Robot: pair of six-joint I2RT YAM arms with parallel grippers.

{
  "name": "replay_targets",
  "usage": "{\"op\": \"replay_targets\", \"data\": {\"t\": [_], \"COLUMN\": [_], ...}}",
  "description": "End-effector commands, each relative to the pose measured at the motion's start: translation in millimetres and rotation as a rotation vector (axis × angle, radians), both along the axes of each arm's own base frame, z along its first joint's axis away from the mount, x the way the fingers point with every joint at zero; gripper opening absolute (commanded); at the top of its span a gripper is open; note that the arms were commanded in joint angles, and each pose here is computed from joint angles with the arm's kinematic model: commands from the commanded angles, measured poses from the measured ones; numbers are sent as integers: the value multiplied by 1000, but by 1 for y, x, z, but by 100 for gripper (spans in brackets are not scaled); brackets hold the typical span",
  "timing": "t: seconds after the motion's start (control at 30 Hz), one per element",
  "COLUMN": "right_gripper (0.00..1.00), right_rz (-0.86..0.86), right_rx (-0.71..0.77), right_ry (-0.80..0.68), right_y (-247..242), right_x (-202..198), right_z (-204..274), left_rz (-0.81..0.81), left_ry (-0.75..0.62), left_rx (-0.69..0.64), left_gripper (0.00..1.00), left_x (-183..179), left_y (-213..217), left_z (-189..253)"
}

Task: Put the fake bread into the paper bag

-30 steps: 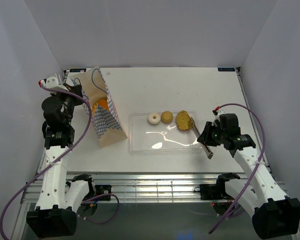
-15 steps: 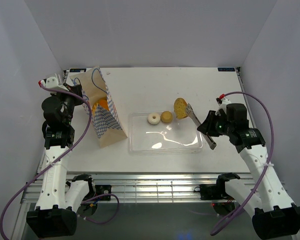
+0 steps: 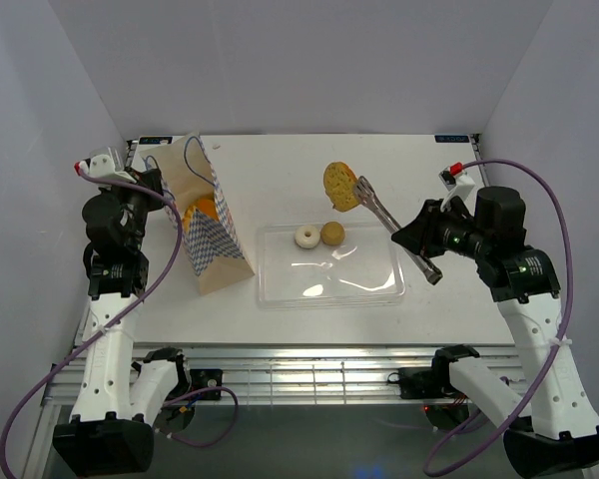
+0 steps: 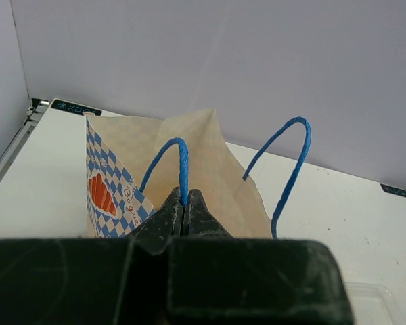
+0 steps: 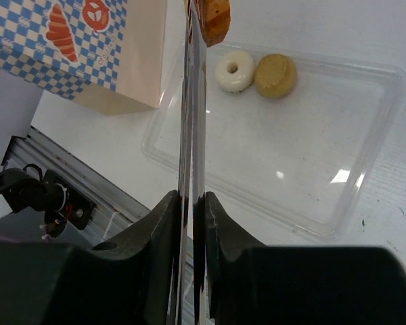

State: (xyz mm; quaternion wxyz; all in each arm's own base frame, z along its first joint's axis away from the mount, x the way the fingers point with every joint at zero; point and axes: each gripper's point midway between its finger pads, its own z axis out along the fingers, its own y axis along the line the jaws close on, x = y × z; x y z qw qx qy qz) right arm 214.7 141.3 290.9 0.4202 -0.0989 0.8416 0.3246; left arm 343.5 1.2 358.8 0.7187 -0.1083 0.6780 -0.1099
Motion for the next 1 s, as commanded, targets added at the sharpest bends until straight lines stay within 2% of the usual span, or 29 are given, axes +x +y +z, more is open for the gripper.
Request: {"op": "replay_targets", "data": {"t": [0.0,0.27,0.7,0.97], "right_gripper": [8,8,8,8], "right_rz": [104,224,447,525], "right_rx": [33,82,86,91], "right_ry": [-110,-201,-260,-278], "right_y": [13,46,165,213], "right_x": [-7,-11,-31,-39], "right_z": [38,74,112,130], "left_rz": [29,33,58,60], "left_ry": [-30,-32,-27,-41], "left_rx": [7,8,12,14], "left_gripper": [0,0,0,0], "left_x": [-7,-6,-6,-9], "left_y": [5,6,11,11], "left_z": [10,11,9,12]}}
